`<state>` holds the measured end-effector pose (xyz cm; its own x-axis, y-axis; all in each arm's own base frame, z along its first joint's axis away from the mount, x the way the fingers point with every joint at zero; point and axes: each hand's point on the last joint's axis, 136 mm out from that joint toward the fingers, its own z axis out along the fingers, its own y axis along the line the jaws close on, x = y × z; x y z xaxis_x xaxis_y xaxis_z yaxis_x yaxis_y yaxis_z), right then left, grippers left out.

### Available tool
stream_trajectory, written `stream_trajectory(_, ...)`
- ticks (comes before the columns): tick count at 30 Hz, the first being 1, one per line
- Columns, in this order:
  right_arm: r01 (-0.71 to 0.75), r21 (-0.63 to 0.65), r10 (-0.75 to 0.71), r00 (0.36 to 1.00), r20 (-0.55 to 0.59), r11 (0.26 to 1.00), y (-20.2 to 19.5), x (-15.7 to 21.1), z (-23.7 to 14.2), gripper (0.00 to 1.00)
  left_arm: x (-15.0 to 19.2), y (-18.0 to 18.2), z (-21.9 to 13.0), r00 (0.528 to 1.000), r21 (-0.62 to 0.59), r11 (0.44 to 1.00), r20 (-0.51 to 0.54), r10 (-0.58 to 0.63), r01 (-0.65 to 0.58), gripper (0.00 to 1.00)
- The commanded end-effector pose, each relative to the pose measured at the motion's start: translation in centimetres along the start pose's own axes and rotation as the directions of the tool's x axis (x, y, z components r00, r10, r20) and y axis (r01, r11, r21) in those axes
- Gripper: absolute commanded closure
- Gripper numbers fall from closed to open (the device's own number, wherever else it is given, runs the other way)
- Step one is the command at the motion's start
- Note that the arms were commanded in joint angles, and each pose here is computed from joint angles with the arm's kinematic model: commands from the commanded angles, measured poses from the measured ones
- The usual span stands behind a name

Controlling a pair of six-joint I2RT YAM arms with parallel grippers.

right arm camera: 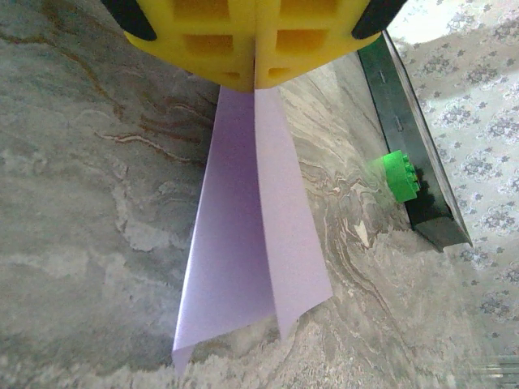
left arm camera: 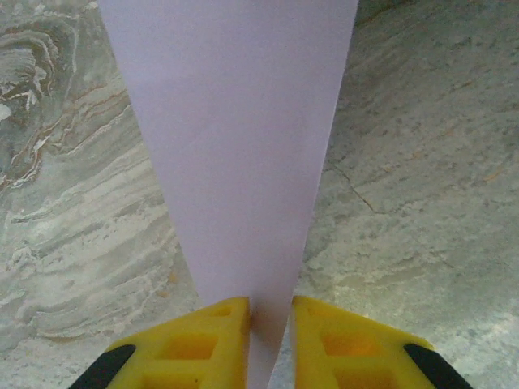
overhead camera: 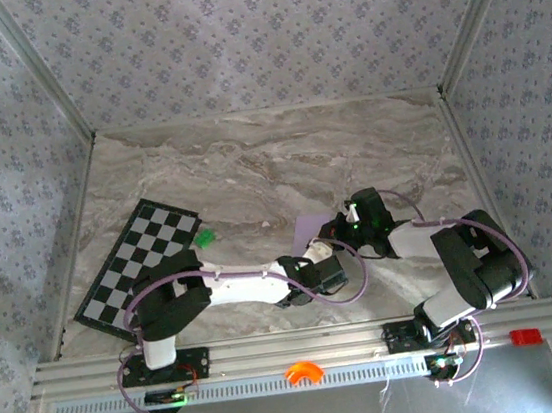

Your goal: Fold a paper plane with a square sheet of paper (pick it up from the middle)

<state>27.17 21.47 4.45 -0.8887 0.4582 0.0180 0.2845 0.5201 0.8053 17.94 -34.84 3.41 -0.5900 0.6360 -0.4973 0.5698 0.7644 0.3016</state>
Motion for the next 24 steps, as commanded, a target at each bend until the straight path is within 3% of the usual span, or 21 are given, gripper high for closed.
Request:
stream_trajectory(1, 0.008, -0.023, -0.007, 1.0, 0.008, 1.0, 1.27, -0.23, -0.19, 1.0, -0.65, 0.26, -0.37, 1.0, -0.032, 0.999, 0.013, 0.011, -0.01, 0.82)
stream_trajectory(24, 0.009, -0.022, -0.009, 1.0, 0.006, 1.0, 1.33, -0.17, -0.17, 1.0, -0.44, 0.62, -0.28, 1.0, -0.053, 0.998, 0.01, 0.019, -0.018, 0.9)
